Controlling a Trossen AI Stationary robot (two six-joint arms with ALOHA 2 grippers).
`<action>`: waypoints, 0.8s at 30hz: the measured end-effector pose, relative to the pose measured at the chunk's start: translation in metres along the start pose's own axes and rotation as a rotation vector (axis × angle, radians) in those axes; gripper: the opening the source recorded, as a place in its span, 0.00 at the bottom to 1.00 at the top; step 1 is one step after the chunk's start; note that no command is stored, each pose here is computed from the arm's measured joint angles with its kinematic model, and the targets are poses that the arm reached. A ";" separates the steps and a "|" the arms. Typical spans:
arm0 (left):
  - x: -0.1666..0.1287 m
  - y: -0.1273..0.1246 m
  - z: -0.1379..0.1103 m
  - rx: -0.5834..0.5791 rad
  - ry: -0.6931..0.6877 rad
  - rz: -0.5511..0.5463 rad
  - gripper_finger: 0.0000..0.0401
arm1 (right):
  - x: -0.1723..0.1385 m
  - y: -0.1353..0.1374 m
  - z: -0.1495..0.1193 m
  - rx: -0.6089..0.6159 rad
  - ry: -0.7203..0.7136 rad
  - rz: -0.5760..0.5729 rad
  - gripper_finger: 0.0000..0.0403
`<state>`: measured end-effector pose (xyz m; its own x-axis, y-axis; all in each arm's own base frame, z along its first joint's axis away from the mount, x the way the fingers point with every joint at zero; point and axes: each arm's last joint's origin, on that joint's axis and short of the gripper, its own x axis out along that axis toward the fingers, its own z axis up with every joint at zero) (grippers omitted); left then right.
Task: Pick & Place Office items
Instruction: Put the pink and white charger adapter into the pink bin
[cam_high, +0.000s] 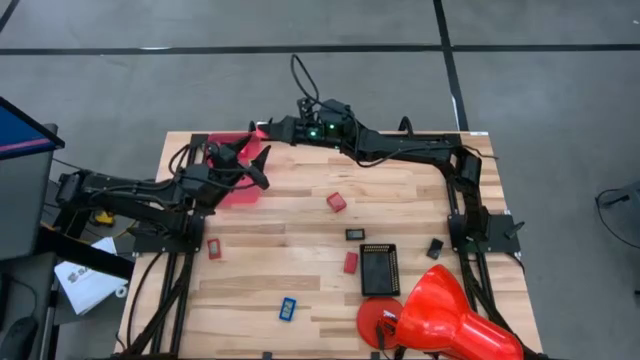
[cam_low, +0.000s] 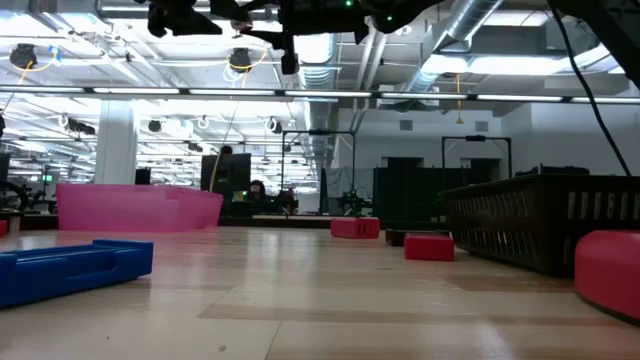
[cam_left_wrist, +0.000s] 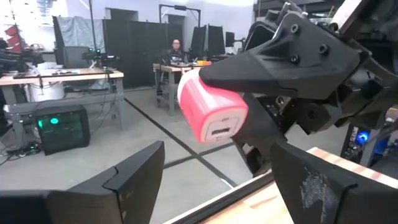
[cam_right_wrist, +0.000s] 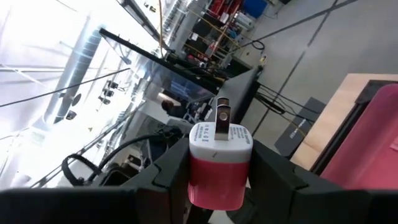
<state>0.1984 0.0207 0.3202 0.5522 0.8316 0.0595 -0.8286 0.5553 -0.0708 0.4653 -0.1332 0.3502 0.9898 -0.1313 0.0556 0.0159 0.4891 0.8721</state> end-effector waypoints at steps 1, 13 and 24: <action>0.000 0.000 0.000 -0.003 -0.001 -0.008 0.69 | 0.000 0.000 -0.001 0.000 0.005 0.003 0.32; 0.000 0.000 0.003 -0.029 -0.018 -0.002 0.68 | 0.002 0.006 -0.012 -0.003 0.051 0.024 0.32; 0.000 0.000 0.003 -0.083 -0.017 0.001 0.48 | 0.002 0.006 -0.012 -0.006 0.046 0.025 0.32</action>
<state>0.1982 0.0206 0.3228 0.5494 0.8321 0.0765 -0.8182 0.5543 -0.1527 0.4691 -0.1196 0.3498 0.9954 -0.0791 0.0542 -0.0078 0.4968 0.8679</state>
